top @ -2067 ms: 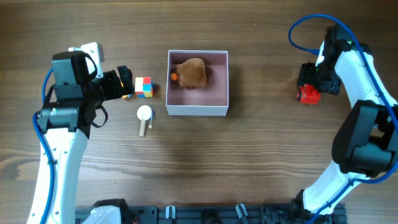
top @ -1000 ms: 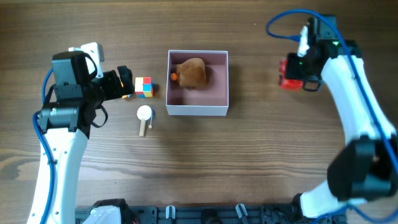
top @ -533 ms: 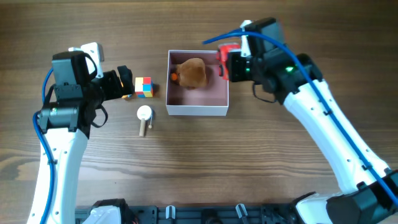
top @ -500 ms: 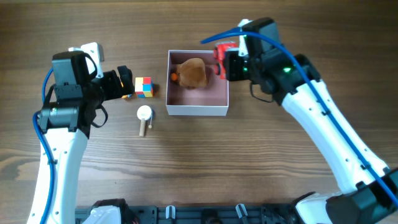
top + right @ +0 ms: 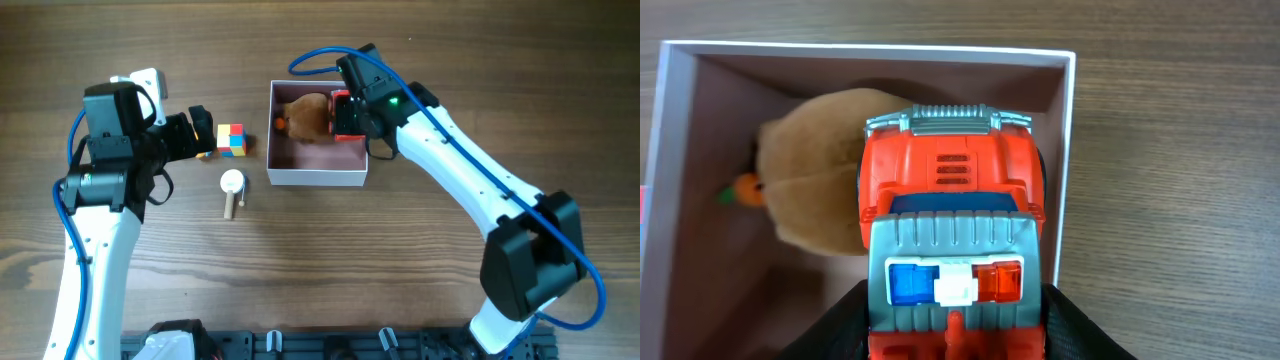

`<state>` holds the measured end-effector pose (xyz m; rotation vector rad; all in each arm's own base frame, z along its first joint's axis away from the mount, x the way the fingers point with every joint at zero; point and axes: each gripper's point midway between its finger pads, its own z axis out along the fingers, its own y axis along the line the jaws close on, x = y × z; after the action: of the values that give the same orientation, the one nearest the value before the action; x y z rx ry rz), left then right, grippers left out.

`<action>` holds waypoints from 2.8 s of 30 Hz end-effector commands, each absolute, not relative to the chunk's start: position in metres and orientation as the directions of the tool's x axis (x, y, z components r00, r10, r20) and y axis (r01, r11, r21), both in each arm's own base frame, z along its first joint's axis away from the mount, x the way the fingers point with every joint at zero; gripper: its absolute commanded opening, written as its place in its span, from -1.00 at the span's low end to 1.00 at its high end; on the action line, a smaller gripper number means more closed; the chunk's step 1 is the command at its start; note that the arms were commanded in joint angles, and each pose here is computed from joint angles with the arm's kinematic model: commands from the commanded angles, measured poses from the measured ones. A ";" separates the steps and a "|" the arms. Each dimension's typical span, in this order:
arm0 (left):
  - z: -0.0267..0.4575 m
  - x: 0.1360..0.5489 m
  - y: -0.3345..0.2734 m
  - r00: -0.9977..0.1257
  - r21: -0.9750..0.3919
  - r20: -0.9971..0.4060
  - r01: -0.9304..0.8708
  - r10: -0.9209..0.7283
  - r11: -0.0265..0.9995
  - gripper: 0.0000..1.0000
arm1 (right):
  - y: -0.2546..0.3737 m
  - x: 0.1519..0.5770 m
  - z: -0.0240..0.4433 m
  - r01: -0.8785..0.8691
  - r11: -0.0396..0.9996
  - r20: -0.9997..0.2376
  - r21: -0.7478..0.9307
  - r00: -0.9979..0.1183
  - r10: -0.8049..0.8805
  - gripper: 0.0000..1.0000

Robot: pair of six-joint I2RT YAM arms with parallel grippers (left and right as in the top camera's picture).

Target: Pack container

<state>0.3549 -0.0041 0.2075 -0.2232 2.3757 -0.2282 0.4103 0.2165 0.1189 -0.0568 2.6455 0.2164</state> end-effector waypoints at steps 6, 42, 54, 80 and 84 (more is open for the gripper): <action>0.218 0.359 -0.001 -0.700 -0.238 -0.671 -0.109 -0.245 0.965 1.00 | 0.218 0.430 0.101 -0.040 0.992 -0.496 0.123 -0.868 0.026 -0.77; 0.218 0.359 -0.001 -0.700 -0.238 -0.671 -0.109 -0.244 0.965 1.00 | 0.144 0.382 0.252 -0.076 0.984 -0.634 0.164 -0.772 0.046 0.80; 0.214 0.342 -0.043 -0.774 -0.468 -0.538 -0.054 -0.333 0.882 1.00 | -0.044 0.329 0.308 0.384 0.890 -0.653 0.245 -0.614 0.444 0.99; 0.134 0.432 -0.013 -0.875 -0.050 -0.428 -0.226 -0.225 0.973 0.84 | -0.079 0.315 0.275 0.507 0.825 -0.549 0.248 -0.628 0.551 0.99; 0.115 0.444 -0.032 -0.885 -0.049 -0.426 -0.187 -0.189 0.981 0.81 | -0.079 0.315 0.275 0.507 0.825 -0.548 0.248 -0.629 0.551 0.99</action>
<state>0.4322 -0.0171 0.1248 -0.3481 2.6805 -0.0264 0.3149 -0.0800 0.2790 0.7573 2.3672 0.0731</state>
